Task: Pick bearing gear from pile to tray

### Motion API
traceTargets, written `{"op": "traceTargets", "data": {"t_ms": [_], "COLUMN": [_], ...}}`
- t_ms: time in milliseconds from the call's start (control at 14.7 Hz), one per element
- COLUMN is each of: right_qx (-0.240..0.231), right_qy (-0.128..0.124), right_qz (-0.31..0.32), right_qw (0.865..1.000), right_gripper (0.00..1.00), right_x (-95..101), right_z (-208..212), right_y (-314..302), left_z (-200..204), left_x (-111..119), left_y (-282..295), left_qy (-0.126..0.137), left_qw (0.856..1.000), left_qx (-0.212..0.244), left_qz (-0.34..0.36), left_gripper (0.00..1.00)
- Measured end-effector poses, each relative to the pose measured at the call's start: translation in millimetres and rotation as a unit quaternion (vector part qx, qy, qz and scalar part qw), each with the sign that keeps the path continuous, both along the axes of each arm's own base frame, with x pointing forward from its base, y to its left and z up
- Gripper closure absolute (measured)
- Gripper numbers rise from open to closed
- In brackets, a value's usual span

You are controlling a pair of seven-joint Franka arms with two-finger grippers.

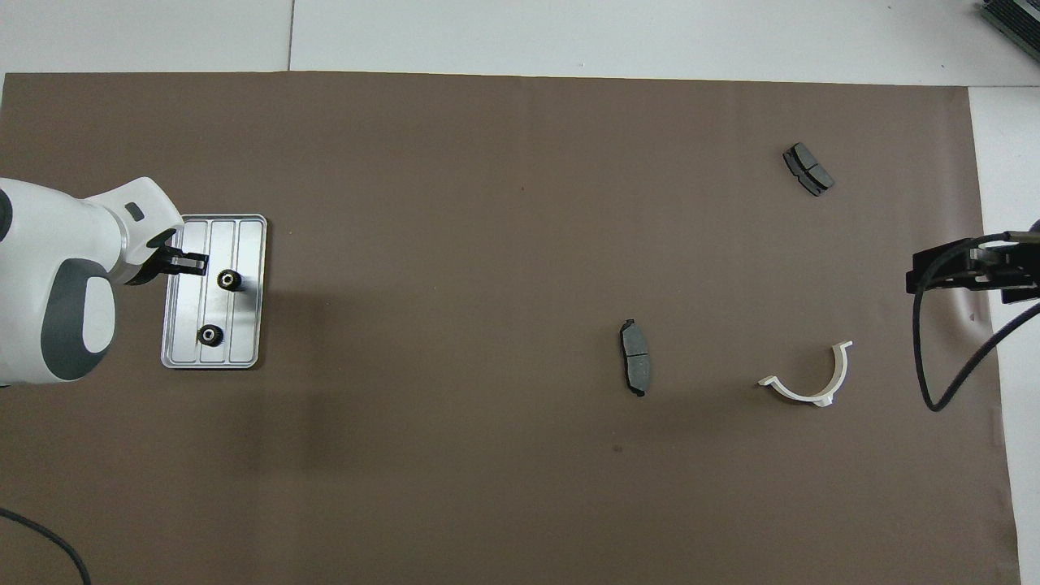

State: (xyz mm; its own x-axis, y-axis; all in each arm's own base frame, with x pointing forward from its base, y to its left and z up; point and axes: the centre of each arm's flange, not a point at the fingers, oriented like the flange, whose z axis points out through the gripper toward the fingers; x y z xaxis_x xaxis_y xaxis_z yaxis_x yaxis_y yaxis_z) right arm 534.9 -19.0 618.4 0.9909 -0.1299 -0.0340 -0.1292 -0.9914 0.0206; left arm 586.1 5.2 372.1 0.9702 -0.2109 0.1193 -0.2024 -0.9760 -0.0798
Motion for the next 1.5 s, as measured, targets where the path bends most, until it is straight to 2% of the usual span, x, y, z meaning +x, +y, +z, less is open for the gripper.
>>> {"op": "traceTargets", "data": {"t_ms": [205,614,751,955,1092,1160,1501], "right_qx": [0.0,0.0,0.0,0.0,0.0,0.0,0.0], "right_qy": [0.0,0.0,0.0,0.0,0.0,0.0,0.0], "right_qz": [0.0,0.0,0.0,0.0,0.0,0.0,0.0], "right_qw": [1.0,1.0,1.0,1.0,1.0,1.0,1.0], "right_gripper": [0.0,0.0,0.0,0.0,0.0,0.0,0.0], "right_x": [0.0,0.0,0.0,0.0,0.0,0.0,0.0], "right_z": [0,0,0,0,0,0,0], "right_y": [0,0,0,0,0,0,0], "left_z": [-17,-63,-66,-60,-43,-26,72], "left_x": [-5,1,1,3,4,6,7], "left_y": [3,11,11,11,8,5,-7], "left_qy": [-0.007,-0.009,-0.007,-0.006,0.011,0.022,0.073], "left_qw": [1.0,1.0,1.0,1.0,1.0,0.999,0.997], "left_qx": [0.001,0.002,-0.001,-0.004,-0.01,-0.014,-0.022], "left_qz": [-0.004,0.006,0.009,0.012,0.016,0.019,0.027], "left_gripper": [0.77,0.76,0.61,0.28,0.07,0.0,0.0]}}
